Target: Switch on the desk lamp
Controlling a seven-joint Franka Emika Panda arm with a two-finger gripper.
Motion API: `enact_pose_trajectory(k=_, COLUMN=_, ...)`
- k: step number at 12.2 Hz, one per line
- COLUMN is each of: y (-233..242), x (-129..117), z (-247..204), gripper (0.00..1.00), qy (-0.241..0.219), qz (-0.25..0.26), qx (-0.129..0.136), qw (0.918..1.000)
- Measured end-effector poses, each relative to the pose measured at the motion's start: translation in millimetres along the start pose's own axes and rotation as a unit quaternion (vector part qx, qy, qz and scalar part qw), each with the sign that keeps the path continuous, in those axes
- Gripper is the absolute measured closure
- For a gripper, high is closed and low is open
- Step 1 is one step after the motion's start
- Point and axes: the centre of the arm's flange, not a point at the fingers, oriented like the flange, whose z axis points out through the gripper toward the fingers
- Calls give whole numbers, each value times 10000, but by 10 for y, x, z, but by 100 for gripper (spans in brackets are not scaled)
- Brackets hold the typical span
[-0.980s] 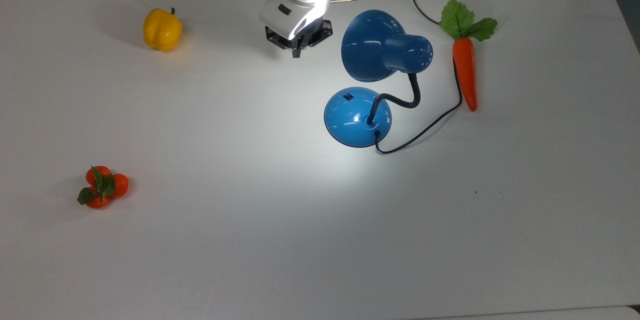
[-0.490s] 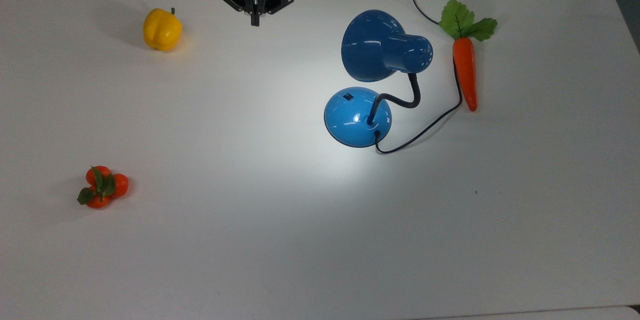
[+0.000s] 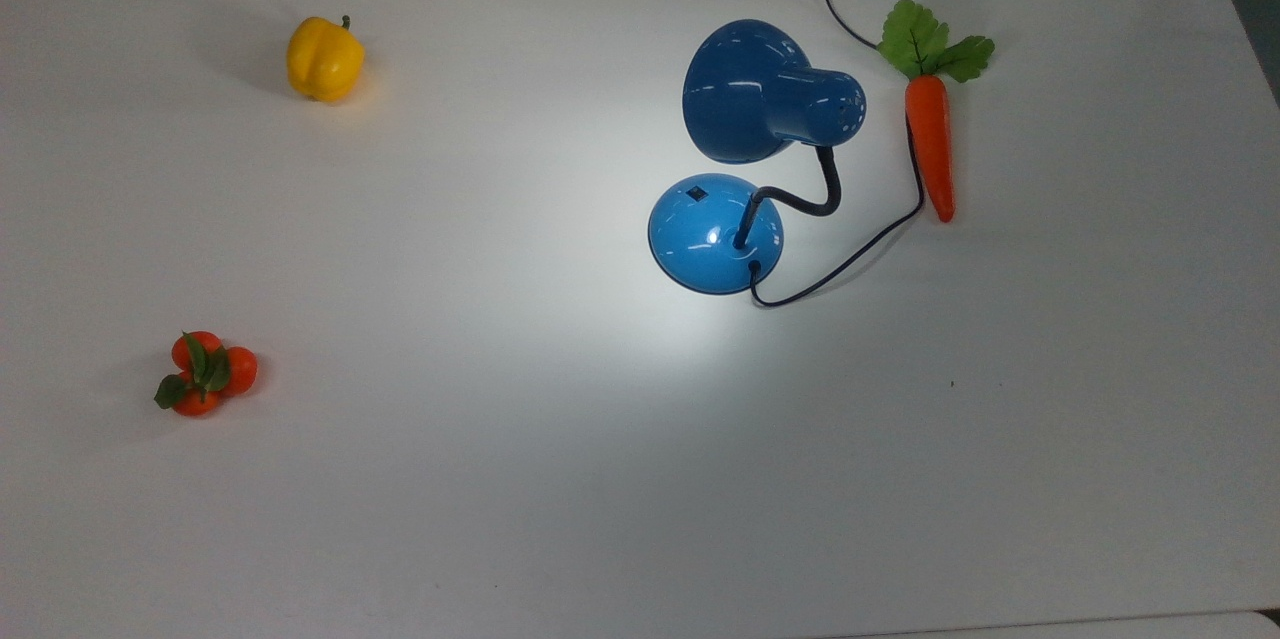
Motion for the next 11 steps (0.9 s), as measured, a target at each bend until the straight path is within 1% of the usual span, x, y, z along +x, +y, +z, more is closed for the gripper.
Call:
enact_pose_trajectory(k=1, y=26, x=-14, z=-70, gripper=93, qy=-10, qz=29, qx=27, qw=10000)
enact_pose_trajectory(k=2, y=59, x=-29, z=-116, gripper=84, qy=-38, qz=60, qx=35, qw=10000)
enact_pose_trajectory(k=3, y=118, x=-39, z=-158, gripper=71, qy=-53, qz=112, qx=39, qw=9999)
enact_pose_trajectory(k=4, y=174, x=-42, z=-169, gripper=67, qy=-58, qz=135, qx=42, qw=9999)
enact_pose_trajectory(k=5, y=208, x=-41, z=-167, gripper=64, qy=-62, qz=88, qx=43, qw=9999)
enact_pose_trajectory(k=8, y=255, x=-48, z=-183, gripper=23, qy=-47, qz=-68, qx=46, qw=10000)
enact_pose_trajectory(k=10, y=257, x=-53, z=-198, gripper=3, qy=-33, qz=-71, qx=46, qw=10000)
enact_pose_trajectory(k=11, y=258, x=-56, z=-209, gripper=0, qy=-23, qz=-72, qx=46, qw=10000)
